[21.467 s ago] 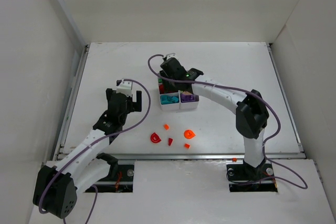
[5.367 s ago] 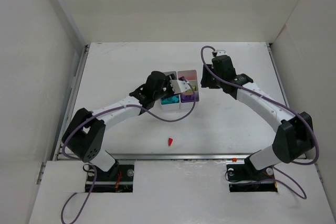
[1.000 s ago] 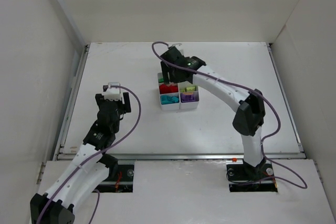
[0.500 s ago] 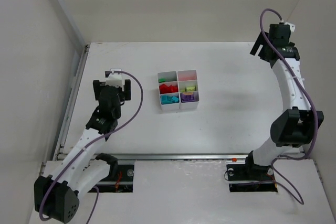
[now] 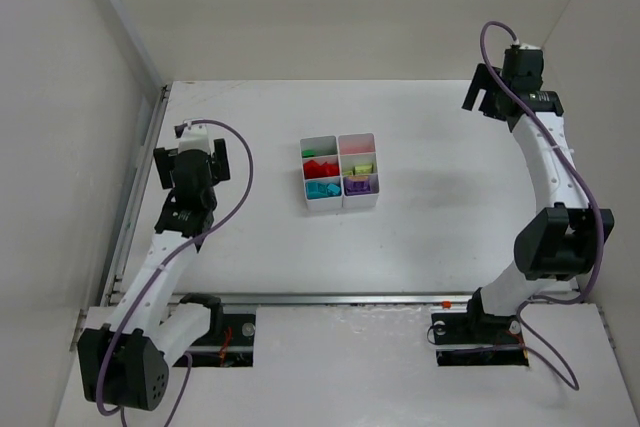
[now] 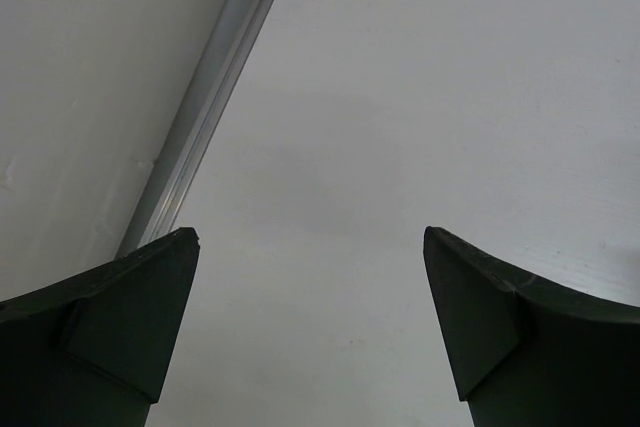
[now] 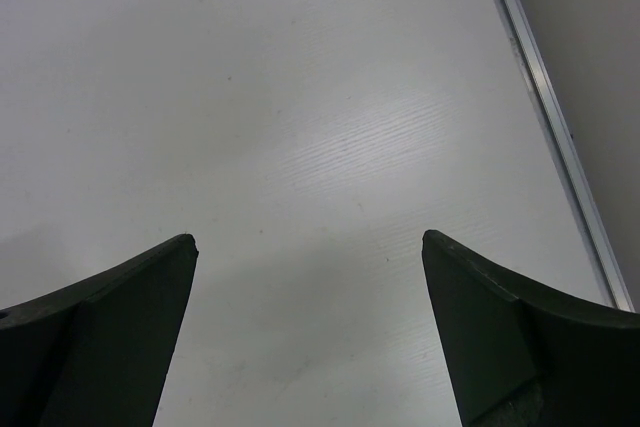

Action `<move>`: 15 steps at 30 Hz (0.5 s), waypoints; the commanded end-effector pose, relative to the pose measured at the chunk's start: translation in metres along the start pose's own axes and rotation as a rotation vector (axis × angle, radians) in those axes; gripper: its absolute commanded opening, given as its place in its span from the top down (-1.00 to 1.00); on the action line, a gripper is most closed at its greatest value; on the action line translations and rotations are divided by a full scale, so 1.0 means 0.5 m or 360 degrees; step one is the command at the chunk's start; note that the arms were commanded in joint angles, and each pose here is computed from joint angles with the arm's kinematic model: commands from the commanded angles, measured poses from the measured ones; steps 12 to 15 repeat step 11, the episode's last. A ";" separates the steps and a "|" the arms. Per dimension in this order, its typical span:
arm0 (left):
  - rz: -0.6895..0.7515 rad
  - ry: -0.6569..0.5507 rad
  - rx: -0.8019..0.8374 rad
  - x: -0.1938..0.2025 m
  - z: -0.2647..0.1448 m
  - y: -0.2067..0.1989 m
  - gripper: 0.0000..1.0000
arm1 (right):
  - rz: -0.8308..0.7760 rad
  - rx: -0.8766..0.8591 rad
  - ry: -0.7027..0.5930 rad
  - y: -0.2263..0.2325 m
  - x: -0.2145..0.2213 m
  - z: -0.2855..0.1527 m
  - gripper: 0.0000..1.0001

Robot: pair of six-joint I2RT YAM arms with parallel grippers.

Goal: Sort the legos into containers by color

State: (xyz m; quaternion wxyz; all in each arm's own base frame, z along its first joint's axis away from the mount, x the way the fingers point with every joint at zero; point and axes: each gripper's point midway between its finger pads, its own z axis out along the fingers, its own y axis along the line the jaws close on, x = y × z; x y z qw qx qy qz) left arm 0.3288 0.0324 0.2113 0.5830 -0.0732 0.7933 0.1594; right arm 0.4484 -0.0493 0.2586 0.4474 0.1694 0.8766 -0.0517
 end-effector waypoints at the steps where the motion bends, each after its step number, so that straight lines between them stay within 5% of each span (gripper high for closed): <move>1: -0.0094 -0.0094 0.0032 -0.050 0.000 -0.005 -0.87 | -0.0021 -0.0054 -0.0130 0.013 -0.051 -0.008 -0.99; 15: -0.0122 -0.0088 0.0048 -0.021 0.011 -0.017 -0.98 | -0.0026 -0.0158 -0.0294 0.031 -0.095 -0.040 -0.99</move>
